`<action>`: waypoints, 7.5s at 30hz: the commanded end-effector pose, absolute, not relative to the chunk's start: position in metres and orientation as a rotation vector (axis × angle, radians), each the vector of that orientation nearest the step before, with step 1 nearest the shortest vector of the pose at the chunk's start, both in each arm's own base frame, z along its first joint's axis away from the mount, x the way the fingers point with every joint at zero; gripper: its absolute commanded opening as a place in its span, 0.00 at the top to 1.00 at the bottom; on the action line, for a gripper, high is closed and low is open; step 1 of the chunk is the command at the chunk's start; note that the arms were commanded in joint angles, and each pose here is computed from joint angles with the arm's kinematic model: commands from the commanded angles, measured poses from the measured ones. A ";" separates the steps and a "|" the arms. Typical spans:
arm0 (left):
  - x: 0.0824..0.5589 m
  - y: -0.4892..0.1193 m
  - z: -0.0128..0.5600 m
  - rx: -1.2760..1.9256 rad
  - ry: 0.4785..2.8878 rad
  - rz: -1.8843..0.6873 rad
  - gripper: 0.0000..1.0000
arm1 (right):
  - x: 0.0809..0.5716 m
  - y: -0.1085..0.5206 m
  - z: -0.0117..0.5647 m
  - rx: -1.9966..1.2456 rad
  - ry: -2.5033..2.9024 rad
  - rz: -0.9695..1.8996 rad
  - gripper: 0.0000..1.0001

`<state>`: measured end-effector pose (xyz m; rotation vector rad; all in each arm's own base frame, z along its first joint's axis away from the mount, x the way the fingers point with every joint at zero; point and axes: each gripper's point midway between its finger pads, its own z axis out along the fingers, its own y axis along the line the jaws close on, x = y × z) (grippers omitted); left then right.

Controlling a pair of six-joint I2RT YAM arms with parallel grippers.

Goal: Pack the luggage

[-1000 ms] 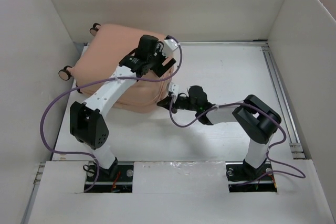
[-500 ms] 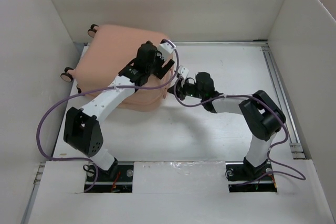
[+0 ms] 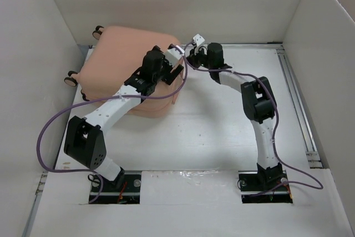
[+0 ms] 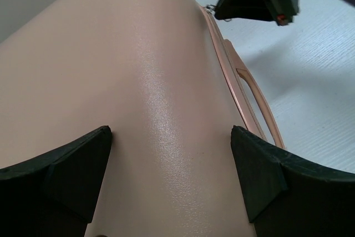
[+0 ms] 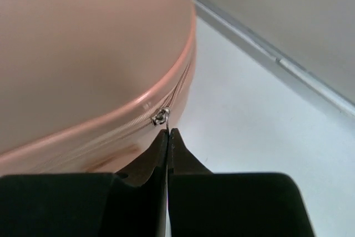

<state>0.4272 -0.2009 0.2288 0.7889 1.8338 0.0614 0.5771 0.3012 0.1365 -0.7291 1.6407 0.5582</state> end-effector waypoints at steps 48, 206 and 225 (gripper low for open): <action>0.429 -0.282 0.142 0.699 1.916 0.752 0.21 | 0.623 0.238 0.200 -0.735 1.404 0.486 1.00; 0.487 0.075 0.225 -0.163 2.243 0.247 0.00 | 0.425 -0.026 0.196 -0.128 1.944 0.134 0.27; 0.414 0.165 0.253 -0.384 2.187 0.204 0.00 | 0.407 -0.070 0.297 -0.062 1.918 -0.080 0.27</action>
